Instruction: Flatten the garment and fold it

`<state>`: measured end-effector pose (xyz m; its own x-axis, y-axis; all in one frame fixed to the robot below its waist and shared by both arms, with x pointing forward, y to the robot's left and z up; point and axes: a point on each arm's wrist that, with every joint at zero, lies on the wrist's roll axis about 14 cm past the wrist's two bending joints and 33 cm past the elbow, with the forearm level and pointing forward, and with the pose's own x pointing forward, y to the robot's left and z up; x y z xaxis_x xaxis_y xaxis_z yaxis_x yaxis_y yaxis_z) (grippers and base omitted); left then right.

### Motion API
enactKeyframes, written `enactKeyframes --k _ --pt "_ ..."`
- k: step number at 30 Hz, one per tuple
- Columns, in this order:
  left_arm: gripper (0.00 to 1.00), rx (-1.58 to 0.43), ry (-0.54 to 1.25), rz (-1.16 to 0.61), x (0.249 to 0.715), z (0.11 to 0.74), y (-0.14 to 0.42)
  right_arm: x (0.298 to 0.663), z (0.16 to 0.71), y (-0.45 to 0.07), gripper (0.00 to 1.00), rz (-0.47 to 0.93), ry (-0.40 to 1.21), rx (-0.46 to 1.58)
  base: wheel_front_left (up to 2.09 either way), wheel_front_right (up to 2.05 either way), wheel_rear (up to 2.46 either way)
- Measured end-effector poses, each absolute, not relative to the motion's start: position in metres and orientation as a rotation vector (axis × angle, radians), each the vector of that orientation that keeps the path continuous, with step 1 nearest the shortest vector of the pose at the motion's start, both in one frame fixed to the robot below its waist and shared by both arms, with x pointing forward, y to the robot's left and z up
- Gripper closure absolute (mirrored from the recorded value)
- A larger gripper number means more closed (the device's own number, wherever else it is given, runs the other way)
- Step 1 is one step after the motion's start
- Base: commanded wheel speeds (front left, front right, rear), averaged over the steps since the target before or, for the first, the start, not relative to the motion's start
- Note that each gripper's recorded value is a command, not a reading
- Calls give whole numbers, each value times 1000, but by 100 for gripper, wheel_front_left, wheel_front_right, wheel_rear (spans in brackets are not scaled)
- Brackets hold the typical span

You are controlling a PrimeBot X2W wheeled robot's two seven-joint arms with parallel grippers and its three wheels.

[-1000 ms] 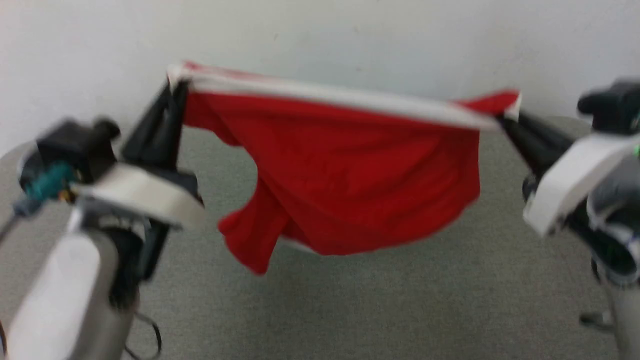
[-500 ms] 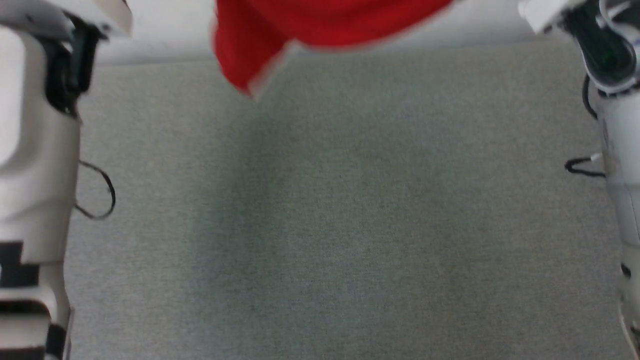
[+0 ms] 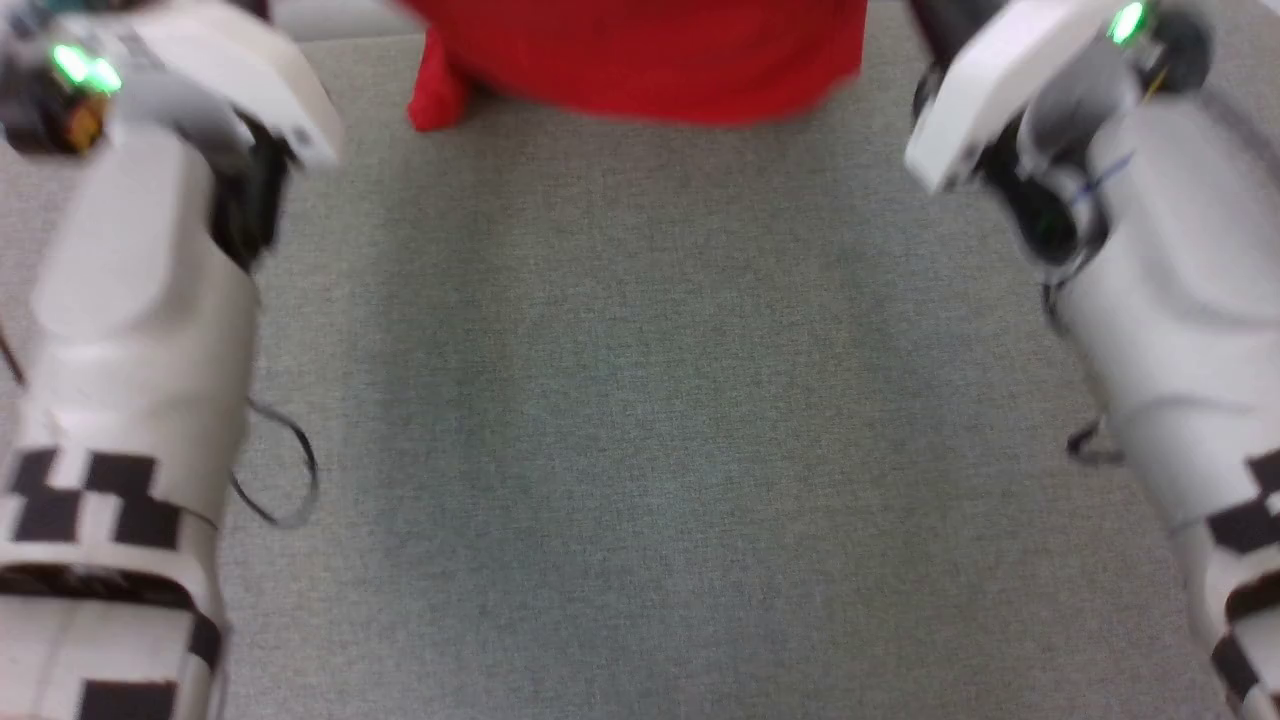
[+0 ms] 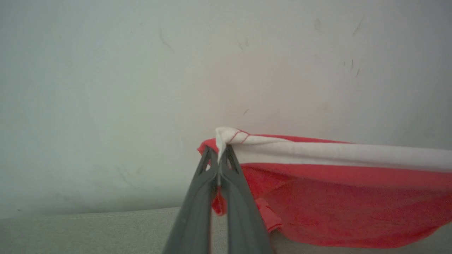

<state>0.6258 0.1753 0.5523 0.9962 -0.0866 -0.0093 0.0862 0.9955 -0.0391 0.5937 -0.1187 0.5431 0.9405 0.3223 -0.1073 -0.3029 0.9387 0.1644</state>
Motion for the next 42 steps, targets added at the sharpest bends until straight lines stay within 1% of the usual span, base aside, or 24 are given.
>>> enactKeyframes --k 3,6,10,14,19,23,28,32,35,37,40,42 --pt "100 -73 101 -76 608 516 176 577 515 -115 100 326 178 161 0 0 0" --pt "100 -99 181 -58 581 482 181 552 491 -112 100 334 213 179 0 0 0" --pt "100 -130 250 -29 533 445 188 508 465 -108 100 358 251 196 0 0 0" --pt "100 -81 300 -37 478 418 190 462 452 -109 100 378 268 211 0 0 0" --pt "100 -59 308 -42 418 410 191 411 451 -114 100 396 254 226 0 0 0" --pt "100 -80 304 -22 379 424 191 372 450 -122 100 389 270 229 0 0 0" --pt "100 -95 381 -13 322 437 185 330 454 -134 100 344 305 222 0 0 0" --pt "100 -116 458 5 284 447 184 296 452 -138 100 287 371 241 0 0 0" --pt "100 -124 511 15 266 453 184 278 452 -139 100 249 423 255 0 0 0" --pt "100 -129 513 17 264 461 183 272 455 -140 100 235 442 257 0 0 0" --pt "100 -120 487 9 272 471 184 273 459 -142 100 222 451 258 0 0 0" --pt "100 -108 461 -6 285 477 185 280 460 -140 100 220 458 269 0 0 0"
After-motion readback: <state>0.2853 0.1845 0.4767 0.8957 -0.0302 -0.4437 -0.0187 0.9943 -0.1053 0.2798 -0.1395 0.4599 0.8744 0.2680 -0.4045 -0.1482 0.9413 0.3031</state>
